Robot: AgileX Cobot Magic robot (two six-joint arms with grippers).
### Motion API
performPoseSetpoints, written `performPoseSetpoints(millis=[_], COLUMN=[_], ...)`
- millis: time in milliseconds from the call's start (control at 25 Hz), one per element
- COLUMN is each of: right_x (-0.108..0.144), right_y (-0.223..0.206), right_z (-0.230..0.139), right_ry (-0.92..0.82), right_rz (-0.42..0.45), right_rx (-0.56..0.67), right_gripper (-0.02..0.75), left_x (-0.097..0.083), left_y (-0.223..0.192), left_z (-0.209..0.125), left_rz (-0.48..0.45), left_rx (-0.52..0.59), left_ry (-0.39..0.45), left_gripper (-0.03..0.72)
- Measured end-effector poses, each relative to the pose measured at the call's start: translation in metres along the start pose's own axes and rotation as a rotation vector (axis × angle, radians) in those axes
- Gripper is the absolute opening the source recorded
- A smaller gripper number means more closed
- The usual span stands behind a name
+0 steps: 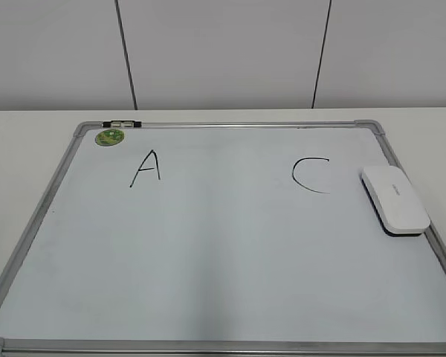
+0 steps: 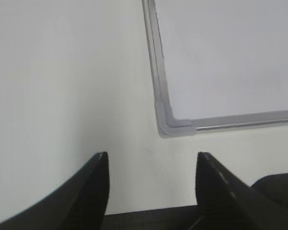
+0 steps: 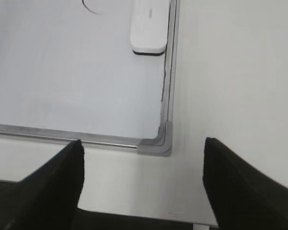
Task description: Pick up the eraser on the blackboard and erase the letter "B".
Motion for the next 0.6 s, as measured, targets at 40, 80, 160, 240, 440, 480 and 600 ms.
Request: performPoseSetpoints(millis=[40,80,160,240,440,480,600], right_x=[0.0,0.0,0.001,0.001,0.001,0.001,0.001], right_y=[0.004,0.006,0.013,0.019,0.021,0.021,0.021], right_z=[0.0,0.001,0.001,0.0,0.0,0.0,0.0], right_ry=[0.002,0.003,0.006,0.008,0.009,0.009,0.009], right_rz=[0.005,0.009,0.019,0.026,0.029,0.029,0.029], right_rx=[-0.028,-0.051,-0.105,-0.144,-0.163,-0.163,-0.163], right_gripper=[0.591,0.591,0.591,0.591,0.591,0.591,0.591], left_x=[0.001,0.003,0.005,0.005,0.004,0.004,0.003], left_y=[0.004,0.008,0.015,0.023,0.039,0.042,0.048], left_z=[0.0,0.0,0.0,0.0,-0.002,-0.003,-0.005], left_rz=[0.014,0.031,0.056,0.075,0.103,0.111,0.126], left_rx=[-0.026,-0.052,-0.1,-0.155,-0.262,-0.283,-0.323], left_ry=[0.009,0.019,0.032,0.034,0.032,0.034,0.036], left_gripper=[0.417,0.417,0.417,0.417,0.417,0.417,0.416])
Point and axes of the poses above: a point on each arm's last joint axis where the gripper is mounted, y pointing back along that axis away from the gripper, x along the wrist's bending axis when the last joint is at zero, z = x × y, the point moved 10 cm from there along -y, pointing out along that axis toward the gripper, and after that the axes turned 15 degrees about -y, right-handed, at the moved point
